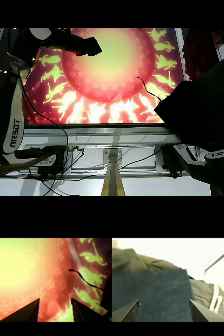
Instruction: Fold the clothes and pants, and hang the long-sleeved shirts on hangers.
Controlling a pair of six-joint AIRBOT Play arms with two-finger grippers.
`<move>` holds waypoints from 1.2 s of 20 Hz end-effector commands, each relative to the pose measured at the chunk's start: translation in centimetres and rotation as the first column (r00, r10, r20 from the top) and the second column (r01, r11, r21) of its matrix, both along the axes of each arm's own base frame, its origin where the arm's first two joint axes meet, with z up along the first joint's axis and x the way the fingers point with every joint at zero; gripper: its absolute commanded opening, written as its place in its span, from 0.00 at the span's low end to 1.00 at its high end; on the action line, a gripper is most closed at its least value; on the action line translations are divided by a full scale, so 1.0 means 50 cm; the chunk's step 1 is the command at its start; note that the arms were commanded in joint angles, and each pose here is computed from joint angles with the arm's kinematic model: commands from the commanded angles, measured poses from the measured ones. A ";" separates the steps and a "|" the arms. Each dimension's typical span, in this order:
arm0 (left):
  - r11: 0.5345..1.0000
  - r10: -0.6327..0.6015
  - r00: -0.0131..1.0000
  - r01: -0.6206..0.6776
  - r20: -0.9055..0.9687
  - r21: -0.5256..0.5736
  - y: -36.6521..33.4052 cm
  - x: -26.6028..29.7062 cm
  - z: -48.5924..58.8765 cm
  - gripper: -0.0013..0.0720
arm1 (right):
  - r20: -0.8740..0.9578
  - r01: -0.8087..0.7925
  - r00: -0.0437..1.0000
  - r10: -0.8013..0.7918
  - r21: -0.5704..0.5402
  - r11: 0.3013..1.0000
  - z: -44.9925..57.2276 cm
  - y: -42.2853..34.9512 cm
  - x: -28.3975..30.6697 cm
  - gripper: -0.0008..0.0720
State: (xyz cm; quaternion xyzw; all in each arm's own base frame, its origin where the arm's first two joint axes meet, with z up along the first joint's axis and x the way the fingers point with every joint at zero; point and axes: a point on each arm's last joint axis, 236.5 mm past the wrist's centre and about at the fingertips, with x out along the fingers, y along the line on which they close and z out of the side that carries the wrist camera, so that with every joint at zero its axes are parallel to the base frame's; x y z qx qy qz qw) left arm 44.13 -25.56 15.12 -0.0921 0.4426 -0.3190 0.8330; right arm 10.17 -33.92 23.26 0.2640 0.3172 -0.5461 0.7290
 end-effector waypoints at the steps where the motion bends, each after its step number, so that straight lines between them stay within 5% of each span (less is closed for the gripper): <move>1: 1.000 0.004 1.000 -0.004 0.002 0.013 0.005 0.004 -0.006 0.61 | 0.154 -0.042 0.987 0.034 0.046 0.998 -0.001 0.007 0.055 0.84; 6: 1.000 0.003 1.000 -0.003 0.002 0.014 0.005 0.003 -0.006 0.61 | 0.144 -0.341 0.929 0.340 -0.018 0.940 0.014 0.077 0.229 0.04; 12: 1.000 0.003 1.000 -0.003 0.002 0.014 0.005 0.003 -0.006 0.61 | 0.154 -0.742 0.624 0.766 -0.192 0.643 0.074 0.347 0.519 0.04; 18: 1.000 0.003 1.000 -0.003 0.002 0.014 0.005 0.003 -0.006 0.61 | -0.065 -0.935 0.068 0.996 -0.352 0.041 0.113 0.719 0.618 0.04; 20: 1.000 0.003 1.000 -0.003 0.002 0.014 0.005 0.003 -0.006 0.61 | -0.089 -0.925 -0.012 0.996 -0.378 -0.045 0.120 0.779 0.623 0.04; 24: 1.000 0.003 1.000 -0.003 0.002 0.014 0.005 0.003 -0.006 0.61 | -0.083 -0.934 -0.053 0.995 -0.348 -0.079 0.099 0.811 0.626 0.04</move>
